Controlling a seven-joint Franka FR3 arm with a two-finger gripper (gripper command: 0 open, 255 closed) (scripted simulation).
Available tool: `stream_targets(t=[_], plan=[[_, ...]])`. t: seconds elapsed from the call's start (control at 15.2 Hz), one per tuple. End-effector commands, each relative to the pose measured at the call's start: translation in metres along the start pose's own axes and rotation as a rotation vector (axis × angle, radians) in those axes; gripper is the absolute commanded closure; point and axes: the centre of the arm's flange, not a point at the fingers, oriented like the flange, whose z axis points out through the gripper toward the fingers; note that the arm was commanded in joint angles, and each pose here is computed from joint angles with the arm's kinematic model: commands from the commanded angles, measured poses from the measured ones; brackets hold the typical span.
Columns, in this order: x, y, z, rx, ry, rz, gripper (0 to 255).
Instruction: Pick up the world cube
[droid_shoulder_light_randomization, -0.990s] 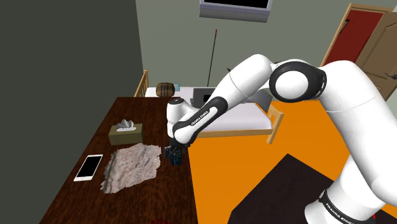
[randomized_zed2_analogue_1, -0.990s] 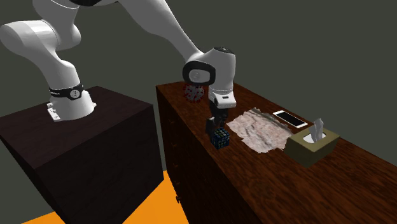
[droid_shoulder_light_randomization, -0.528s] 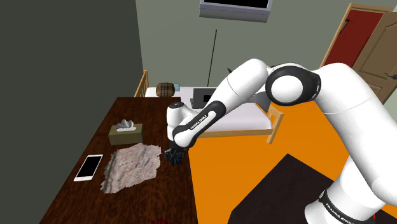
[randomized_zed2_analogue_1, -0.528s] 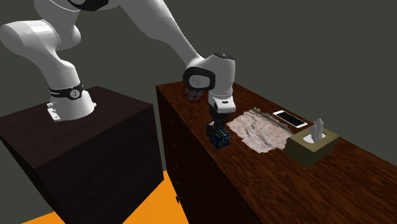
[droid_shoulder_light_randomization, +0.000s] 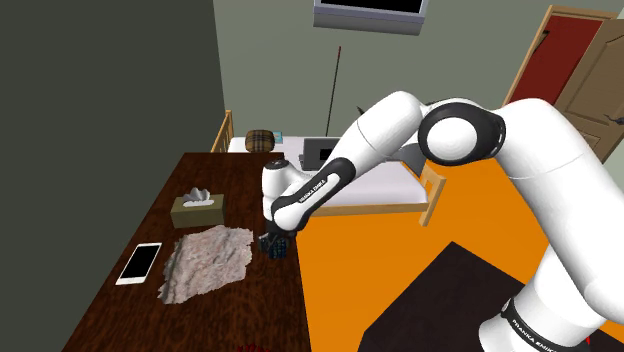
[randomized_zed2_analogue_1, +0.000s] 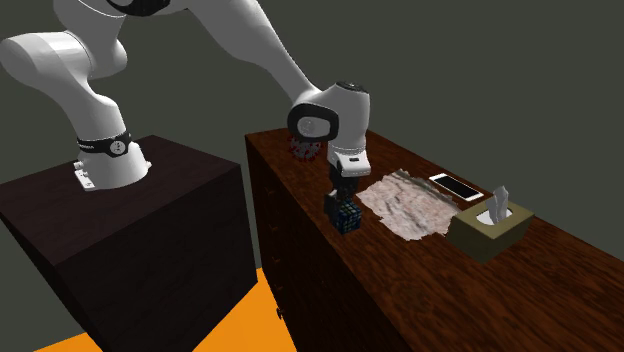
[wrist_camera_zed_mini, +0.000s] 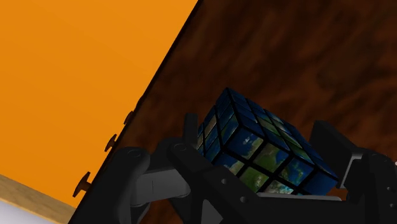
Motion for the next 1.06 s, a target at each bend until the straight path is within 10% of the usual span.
stream_targets(t=[0.0, 0.99], plan=[[0.000, 0.000, -0.008, 0.000, 0.000, 0.000, 255], [-0.001, 0.000, -0.077, 0.000, 0.000, 0.000, 255]])
